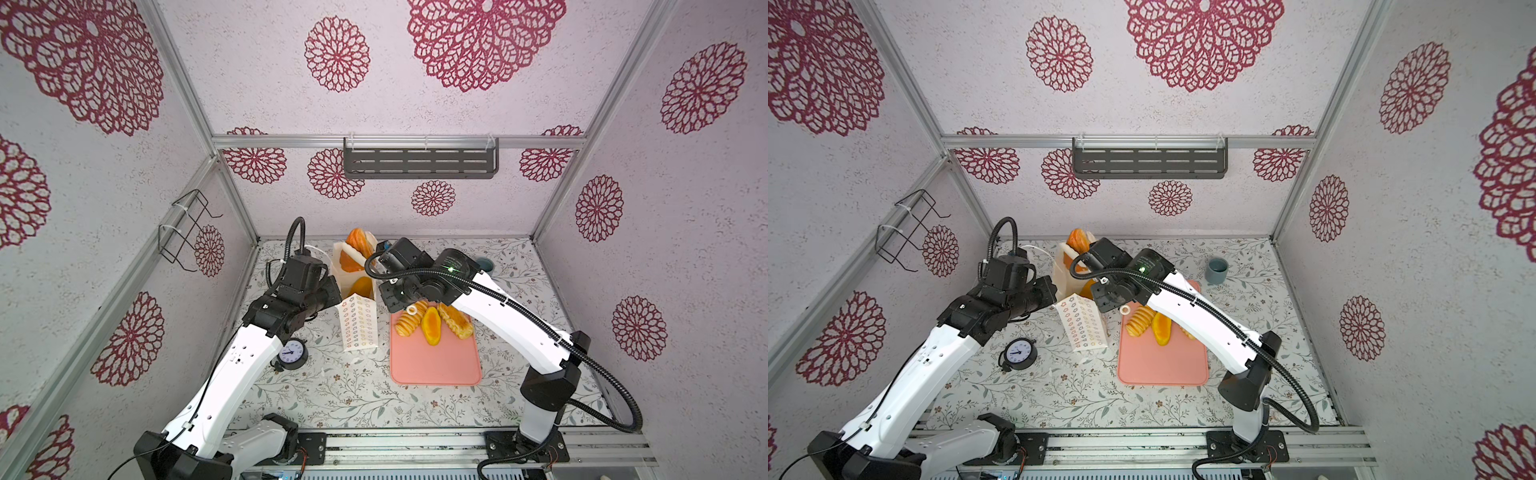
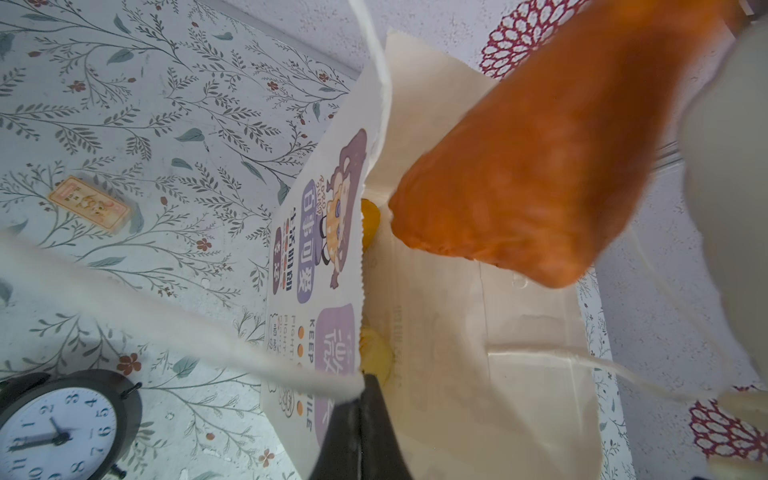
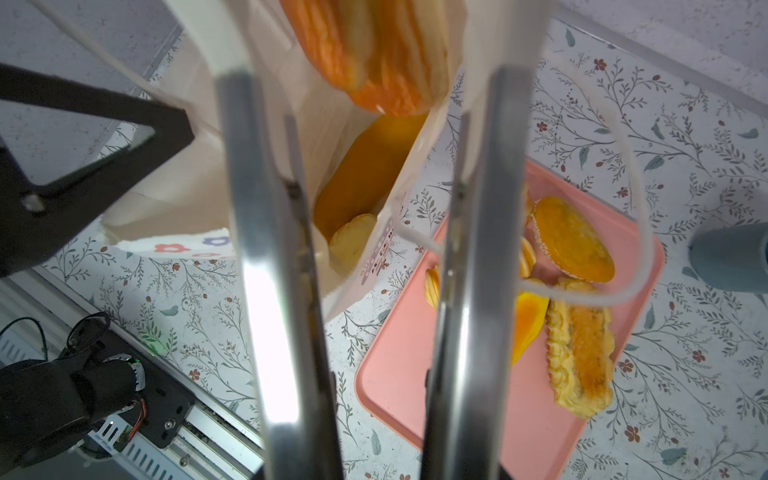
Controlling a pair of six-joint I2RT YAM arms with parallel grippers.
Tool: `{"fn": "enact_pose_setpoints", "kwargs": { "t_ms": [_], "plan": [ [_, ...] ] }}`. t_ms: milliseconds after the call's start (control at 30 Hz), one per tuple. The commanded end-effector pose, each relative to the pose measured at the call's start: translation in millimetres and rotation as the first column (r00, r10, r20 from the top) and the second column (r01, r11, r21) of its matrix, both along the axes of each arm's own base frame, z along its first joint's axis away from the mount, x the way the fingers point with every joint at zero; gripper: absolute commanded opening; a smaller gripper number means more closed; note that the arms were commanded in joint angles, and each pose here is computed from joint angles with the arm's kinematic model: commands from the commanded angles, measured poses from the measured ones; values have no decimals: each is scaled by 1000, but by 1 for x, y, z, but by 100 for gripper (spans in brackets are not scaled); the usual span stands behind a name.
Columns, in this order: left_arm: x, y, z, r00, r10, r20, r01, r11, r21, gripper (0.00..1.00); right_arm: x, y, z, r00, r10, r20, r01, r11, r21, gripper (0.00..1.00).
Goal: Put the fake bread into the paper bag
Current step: 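Open the tongs to drop the loaf and withdraw the right gripper toward the tray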
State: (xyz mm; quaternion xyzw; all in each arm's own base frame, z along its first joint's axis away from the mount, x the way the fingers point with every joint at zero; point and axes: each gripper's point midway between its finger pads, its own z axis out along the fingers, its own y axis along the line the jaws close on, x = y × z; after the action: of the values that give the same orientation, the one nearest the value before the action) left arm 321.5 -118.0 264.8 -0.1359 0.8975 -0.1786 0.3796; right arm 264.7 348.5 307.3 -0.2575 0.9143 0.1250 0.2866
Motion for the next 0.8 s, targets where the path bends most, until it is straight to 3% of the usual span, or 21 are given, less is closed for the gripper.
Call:
{"fn": "enact_pose_setpoints", "kwargs": {
  "t_ms": [0, 367, 533, 767],
  "plan": [
    [2, 3, 9, 1000, 4, 26, -4, 1000, 14, 3, -3, -9, 39, 997, -8, 80, 2, 997, 82, 40],
    [7, 5, 15, 999, 2, 32, -3, 999, 34, 5, -6, -55, 69, 986, -108, 129, 91, 987, 131, 37],
    [9, 8, 15, 999, 5, 32, -6, 999, 41, 13, -17, -101, 53, 981, -183, 57, 172, 971, 167, 37],
    [8, 7, 20, 999, -1, 49, -1, 1000, 25, 61, -52, -158, -38, 946, -280, -165, 302, 945, 128, 36]
  ]
}}
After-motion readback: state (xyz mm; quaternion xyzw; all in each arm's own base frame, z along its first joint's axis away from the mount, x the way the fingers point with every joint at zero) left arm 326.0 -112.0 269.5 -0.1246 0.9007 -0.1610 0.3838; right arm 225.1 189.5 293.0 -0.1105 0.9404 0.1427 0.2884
